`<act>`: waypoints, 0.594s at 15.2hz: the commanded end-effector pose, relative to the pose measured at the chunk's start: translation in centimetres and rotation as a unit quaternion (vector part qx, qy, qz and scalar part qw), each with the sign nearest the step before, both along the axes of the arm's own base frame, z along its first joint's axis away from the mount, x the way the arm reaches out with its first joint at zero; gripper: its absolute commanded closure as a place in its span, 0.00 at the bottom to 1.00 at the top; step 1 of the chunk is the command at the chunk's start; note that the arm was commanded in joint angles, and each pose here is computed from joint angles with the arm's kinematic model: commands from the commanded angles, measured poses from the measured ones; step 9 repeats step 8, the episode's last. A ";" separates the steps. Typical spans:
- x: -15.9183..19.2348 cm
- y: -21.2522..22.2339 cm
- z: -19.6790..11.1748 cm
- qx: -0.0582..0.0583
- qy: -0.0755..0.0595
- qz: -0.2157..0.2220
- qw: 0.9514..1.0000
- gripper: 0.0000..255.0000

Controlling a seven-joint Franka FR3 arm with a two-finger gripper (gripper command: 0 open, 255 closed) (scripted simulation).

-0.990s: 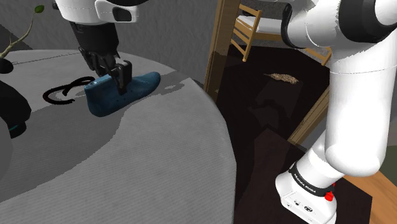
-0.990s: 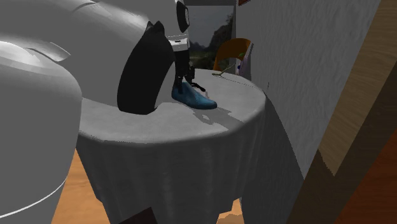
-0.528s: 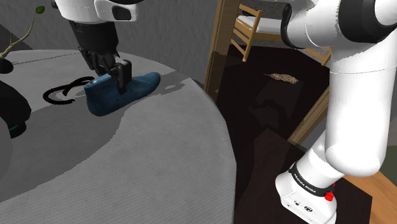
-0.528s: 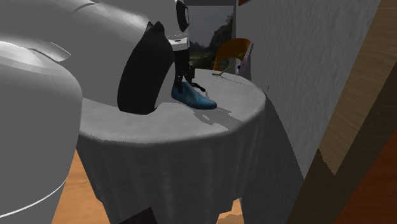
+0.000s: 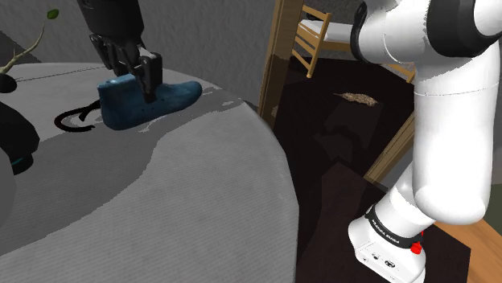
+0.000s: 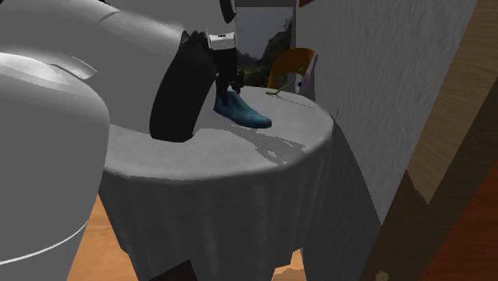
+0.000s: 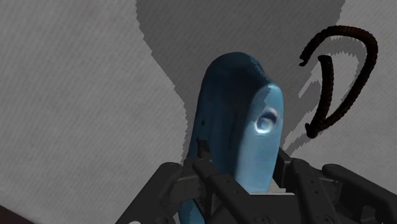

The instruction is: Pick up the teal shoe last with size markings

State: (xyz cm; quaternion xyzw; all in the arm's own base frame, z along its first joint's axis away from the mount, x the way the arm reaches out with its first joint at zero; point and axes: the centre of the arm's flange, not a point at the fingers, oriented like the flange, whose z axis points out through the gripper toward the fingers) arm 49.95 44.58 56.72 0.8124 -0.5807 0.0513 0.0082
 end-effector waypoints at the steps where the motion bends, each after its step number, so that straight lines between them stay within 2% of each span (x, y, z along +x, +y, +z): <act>1: 0.0 -0.1 1.2 0.000 0.000 0.000 1.000 1.00; 6: 0.0 -0.1 3.8 0.000 0.000 0.000 1.000 1.00; 9: 0.0 -0.1 3.9 0.000 0.000 0.000 1.000 1.00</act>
